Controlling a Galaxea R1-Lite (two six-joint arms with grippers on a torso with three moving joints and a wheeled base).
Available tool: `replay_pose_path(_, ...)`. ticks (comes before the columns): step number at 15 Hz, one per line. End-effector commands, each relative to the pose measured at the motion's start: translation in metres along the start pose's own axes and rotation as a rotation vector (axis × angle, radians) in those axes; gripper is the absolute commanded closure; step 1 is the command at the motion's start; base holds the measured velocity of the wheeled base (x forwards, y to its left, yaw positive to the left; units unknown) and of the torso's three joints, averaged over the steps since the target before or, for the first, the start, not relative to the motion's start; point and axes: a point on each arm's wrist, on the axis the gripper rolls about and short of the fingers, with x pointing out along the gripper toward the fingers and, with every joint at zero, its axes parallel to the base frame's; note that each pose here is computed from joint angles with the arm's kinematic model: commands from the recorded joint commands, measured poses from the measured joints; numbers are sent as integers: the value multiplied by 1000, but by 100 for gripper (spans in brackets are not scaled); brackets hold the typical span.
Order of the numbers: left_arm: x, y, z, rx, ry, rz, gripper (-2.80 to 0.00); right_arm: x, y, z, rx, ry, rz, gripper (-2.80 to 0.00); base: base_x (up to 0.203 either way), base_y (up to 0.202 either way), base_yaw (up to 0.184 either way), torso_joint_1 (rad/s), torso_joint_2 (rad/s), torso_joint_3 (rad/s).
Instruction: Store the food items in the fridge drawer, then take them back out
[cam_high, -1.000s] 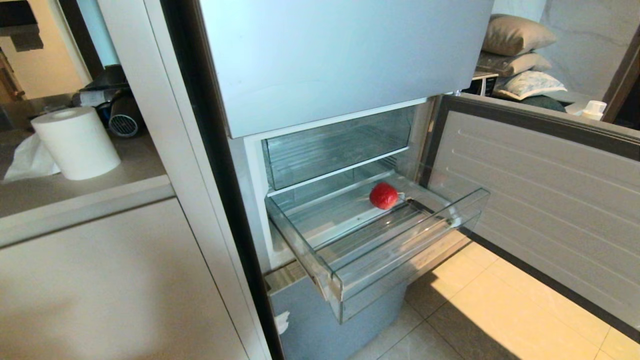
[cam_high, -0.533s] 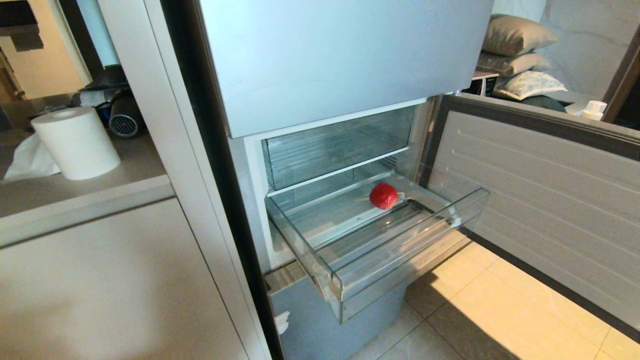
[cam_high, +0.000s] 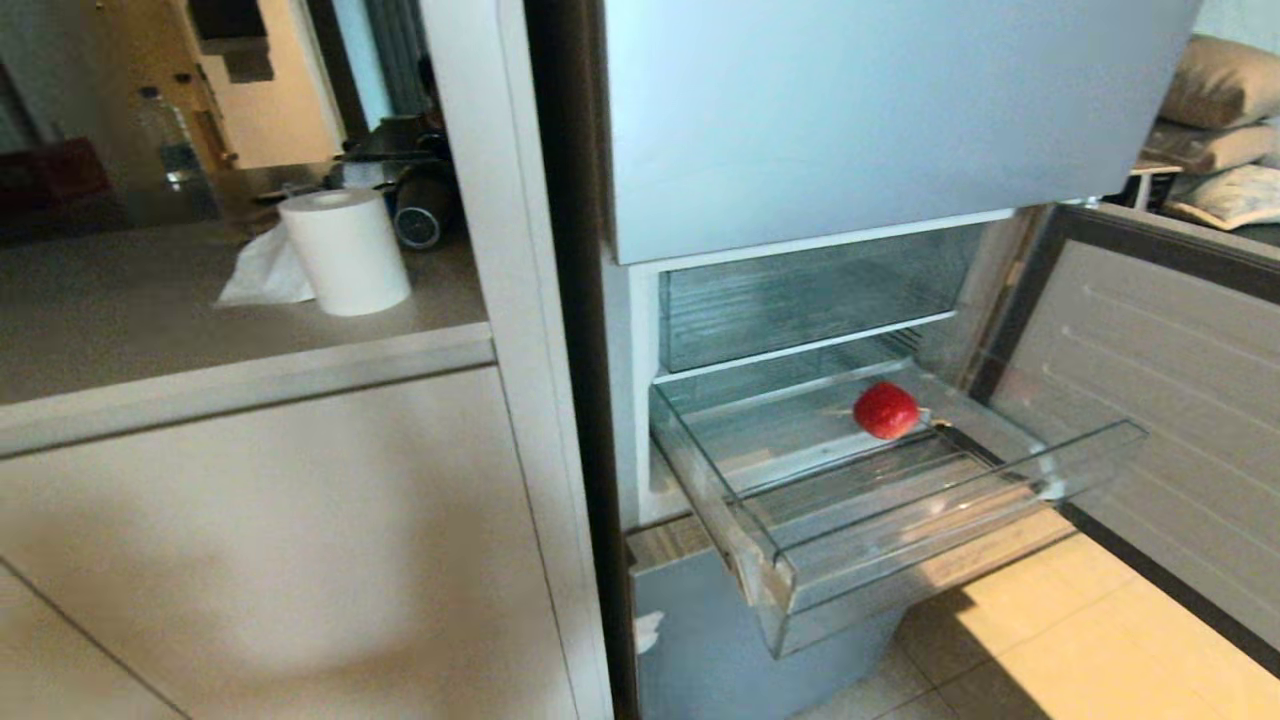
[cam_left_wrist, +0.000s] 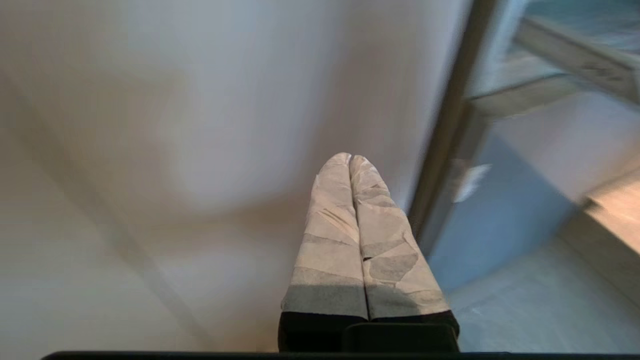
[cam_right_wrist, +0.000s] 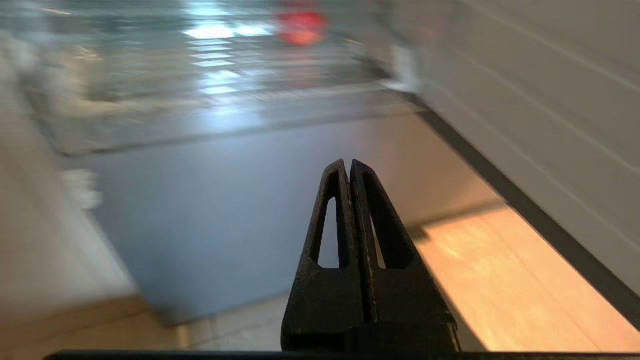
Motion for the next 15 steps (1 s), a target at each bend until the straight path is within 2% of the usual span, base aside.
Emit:
replay_pose_path(1, 0, 0, 0, 1, 2, 1, 0, 0, 0, 0, 5, 2, 0, 0, 0, -7, 177, 7, 2, 7)
replay_pose_path(5, 0, 0, 0, 0, 1, 1, 0, 1, 0, 0, 44, 13, -3, 0, 0, -8, 153, 3, 2, 4)
replay_pose_path(7, 0, 0, 0, 0, 1, 1, 0, 5, 0, 4, 31, 47, -2, 0, 0, -4, 33, 2, 1, 2)
replay_pose_path(11, 0, 0, 0, 0, 1, 1, 0, 39, -5, 45, 26, 251, -73, 0, 0, 0, 0, 0, 0, 0)
replay_pose_path(14, 0, 0, 0, 0, 1, 1, 0, 91, -12, 87, 33, 376, -114, 0, 0, 0, 0, 0, 0, 0)
replay_pose_path(15, 0, 0, 0, 0, 2, 1, 0, 112, -15, 105, 34, 384, -126, -280, 0, 0, 0, 0, 0, 0)
